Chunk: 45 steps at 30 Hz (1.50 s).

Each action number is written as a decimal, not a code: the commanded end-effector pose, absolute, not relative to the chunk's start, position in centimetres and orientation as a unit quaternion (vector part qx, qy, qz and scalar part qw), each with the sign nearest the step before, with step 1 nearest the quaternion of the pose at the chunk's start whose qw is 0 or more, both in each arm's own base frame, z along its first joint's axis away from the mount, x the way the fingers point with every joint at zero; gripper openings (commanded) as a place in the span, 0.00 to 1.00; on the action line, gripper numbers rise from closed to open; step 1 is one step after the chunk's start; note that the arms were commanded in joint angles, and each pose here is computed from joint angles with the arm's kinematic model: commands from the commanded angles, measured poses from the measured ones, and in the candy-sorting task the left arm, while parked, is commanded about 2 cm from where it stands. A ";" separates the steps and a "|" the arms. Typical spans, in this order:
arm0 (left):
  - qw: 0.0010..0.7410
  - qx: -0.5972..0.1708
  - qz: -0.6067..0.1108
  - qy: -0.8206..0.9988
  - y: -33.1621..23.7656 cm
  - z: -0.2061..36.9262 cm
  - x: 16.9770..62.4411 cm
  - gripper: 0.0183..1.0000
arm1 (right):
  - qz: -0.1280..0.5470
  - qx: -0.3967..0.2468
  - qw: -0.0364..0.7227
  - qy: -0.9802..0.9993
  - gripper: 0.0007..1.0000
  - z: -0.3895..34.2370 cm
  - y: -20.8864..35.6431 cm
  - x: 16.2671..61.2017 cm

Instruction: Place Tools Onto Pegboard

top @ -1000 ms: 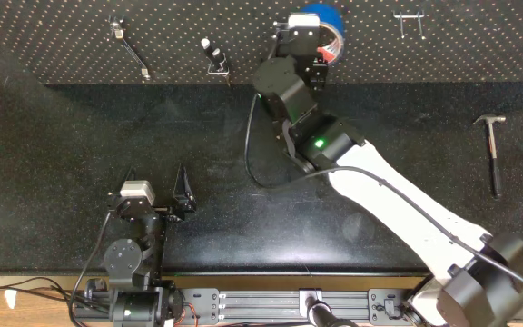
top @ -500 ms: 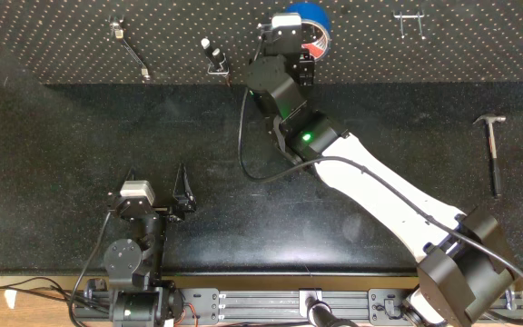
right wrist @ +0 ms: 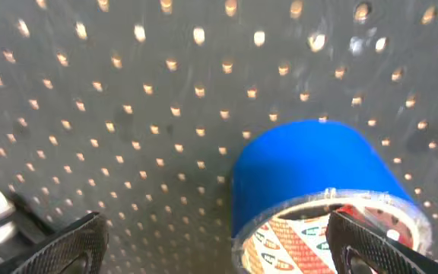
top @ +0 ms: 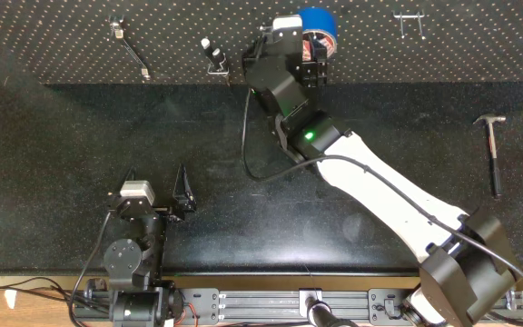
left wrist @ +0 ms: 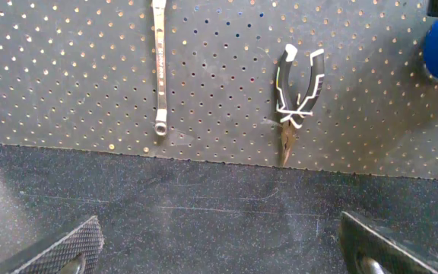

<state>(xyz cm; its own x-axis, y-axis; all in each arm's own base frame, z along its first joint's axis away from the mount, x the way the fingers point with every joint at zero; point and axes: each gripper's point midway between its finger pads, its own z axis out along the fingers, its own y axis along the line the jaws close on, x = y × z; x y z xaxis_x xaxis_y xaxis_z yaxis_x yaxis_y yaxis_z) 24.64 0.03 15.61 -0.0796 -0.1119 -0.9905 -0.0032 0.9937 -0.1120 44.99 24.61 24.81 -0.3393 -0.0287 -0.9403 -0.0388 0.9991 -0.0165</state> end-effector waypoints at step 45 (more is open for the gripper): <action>0.677 -0.046 -0.041 0.733 0.1 15.5 24.6 1.00 | 0.013 0.098 0.151 0.984 0.94 7.1 -12.4 24.4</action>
<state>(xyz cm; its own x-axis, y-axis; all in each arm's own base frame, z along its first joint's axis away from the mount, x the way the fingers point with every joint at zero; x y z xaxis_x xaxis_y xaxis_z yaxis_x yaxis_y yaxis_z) 24.64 0.03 15.62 -0.0792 -0.1119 -0.9906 -0.0031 0.9937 -0.1120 24.72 -13.31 6.06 -0.9537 0.2208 -0.2043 0.2146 0.9753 0.0526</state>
